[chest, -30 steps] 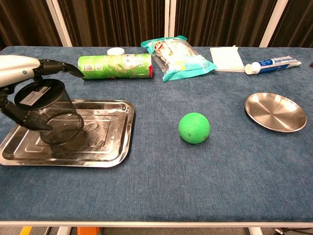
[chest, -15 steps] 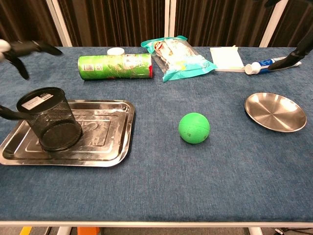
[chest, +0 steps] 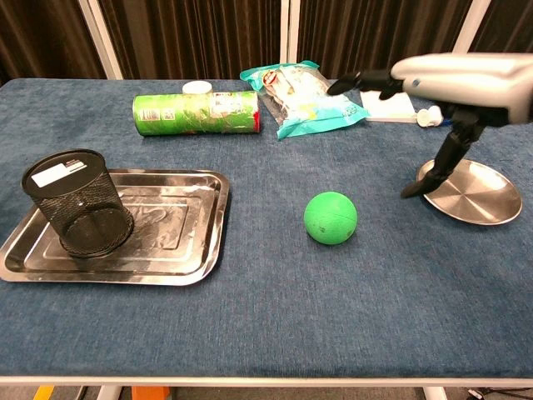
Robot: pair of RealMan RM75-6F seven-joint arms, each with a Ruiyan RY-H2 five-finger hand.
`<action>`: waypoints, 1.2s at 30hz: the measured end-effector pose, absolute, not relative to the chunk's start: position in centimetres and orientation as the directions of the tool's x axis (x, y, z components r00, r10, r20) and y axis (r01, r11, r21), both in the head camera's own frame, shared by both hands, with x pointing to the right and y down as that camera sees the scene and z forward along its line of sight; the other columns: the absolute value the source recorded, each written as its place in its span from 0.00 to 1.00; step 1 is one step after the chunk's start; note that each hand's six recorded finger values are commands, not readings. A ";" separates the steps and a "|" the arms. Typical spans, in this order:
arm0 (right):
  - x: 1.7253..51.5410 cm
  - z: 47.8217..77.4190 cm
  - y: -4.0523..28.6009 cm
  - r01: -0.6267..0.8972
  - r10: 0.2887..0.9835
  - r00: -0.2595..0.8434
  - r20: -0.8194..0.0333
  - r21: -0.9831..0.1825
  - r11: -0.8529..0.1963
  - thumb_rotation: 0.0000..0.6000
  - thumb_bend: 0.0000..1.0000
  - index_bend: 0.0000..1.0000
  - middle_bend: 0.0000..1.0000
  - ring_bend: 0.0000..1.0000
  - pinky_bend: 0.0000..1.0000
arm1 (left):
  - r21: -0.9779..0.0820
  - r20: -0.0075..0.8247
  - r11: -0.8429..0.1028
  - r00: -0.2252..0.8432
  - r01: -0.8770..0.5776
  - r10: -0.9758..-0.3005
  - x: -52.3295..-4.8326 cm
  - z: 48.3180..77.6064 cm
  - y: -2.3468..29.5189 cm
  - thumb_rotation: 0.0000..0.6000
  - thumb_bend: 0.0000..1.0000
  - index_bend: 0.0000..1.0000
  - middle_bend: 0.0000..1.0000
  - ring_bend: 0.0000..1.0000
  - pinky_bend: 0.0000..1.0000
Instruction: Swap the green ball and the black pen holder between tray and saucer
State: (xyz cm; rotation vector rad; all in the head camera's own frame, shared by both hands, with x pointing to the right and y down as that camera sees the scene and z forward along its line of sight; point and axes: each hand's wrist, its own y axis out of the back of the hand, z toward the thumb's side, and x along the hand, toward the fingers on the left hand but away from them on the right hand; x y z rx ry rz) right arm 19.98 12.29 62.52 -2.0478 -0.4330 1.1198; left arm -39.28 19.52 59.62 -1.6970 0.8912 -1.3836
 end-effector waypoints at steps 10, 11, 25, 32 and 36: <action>17.4 66.7 14.0 -0.128 0.528 0.553 -0.645 -0.692 -0.710 1.00 0.00 0.00 0.05 0.00 0.21 | -0.890 0.437 -0.450 0.146 -0.073 -0.888 -40.8 60.0 20.3 1.00 0.07 0.09 0.03 0.01 0.30; 17.2 67.0 14.2 -0.132 0.524 0.550 -0.650 -0.688 -0.714 1.00 0.00 0.00 0.05 0.00 0.22 | -0.890 0.437 -0.450 0.145 -0.074 -0.888 -40.9 60.0 20.3 1.00 0.07 0.09 0.03 0.01 0.30; 16.0 68.9 15.4 -0.164 0.503 0.540 -0.675 -0.671 -0.723 1.00 0.02 0.13 0.17 0.13 0.48 | -0.883 0.451 -0.463 0.127 -0.081 -0.883 -41.6 60.6 20.7 1.00 0.07 0.09 0.03 0.01 0.30; 15.8 69.3 15.6 -0.165 0.508 0.537 -0.673 -0.675 -0.719 1.00 0.07 0.35 0.31 0.29 0.64 | -0.883 0.448 -0.460 0.129 -0.087 -0.885 -41.7 60.6 20.8 1.00 0.07 0.09 0.03 0.01 0.30; 15.8 69.2 15.5 -0.161 0.517 0.536 -0.668 -0.681 -0.714 1.00 0.10 0.44 0.37 0.34 0.67 | -0.882 0.452 -0.463 0.127 -0.085 -0.883 -41.8 60.7 20.8 1.00 0.07 0.09 0.03 0.01 0.30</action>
